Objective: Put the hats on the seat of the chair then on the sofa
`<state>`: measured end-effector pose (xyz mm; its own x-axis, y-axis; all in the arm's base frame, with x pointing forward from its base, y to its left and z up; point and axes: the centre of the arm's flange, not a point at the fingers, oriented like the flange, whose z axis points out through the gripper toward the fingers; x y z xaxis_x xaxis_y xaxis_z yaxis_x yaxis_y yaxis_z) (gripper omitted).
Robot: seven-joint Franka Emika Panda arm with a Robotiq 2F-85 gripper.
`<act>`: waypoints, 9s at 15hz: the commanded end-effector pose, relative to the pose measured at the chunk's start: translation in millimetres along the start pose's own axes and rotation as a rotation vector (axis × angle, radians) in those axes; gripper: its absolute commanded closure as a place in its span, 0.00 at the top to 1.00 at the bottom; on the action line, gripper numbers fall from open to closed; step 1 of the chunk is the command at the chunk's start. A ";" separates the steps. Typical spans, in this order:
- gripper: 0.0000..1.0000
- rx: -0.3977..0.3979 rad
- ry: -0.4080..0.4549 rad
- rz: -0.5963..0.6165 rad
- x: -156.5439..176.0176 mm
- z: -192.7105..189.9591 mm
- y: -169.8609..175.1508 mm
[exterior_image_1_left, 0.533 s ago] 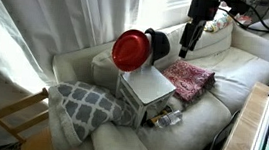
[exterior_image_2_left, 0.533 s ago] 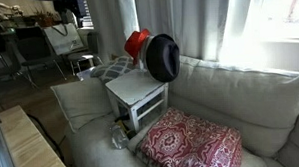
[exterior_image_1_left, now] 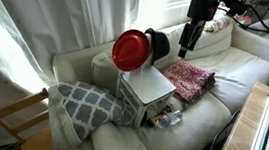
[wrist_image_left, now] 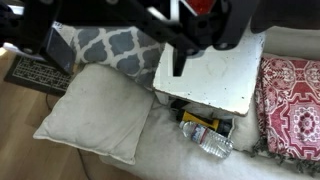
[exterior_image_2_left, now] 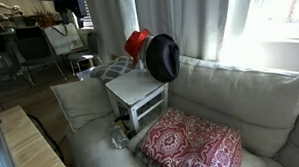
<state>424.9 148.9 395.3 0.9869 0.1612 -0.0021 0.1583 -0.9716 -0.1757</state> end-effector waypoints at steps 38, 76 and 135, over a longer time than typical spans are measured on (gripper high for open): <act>0.00 -0.627 0.288 0.302 262.4 91.9 2.5; 0.02 -0.085 -0.123 0.221 169.9 151.6 94.4; 1.00 0.124 -0.012 1.111 163.8 41.0 330.2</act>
<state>616.6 -126.8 315.9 0.6812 -0.7136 -0.1635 -0.7321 -0.6643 -0.1508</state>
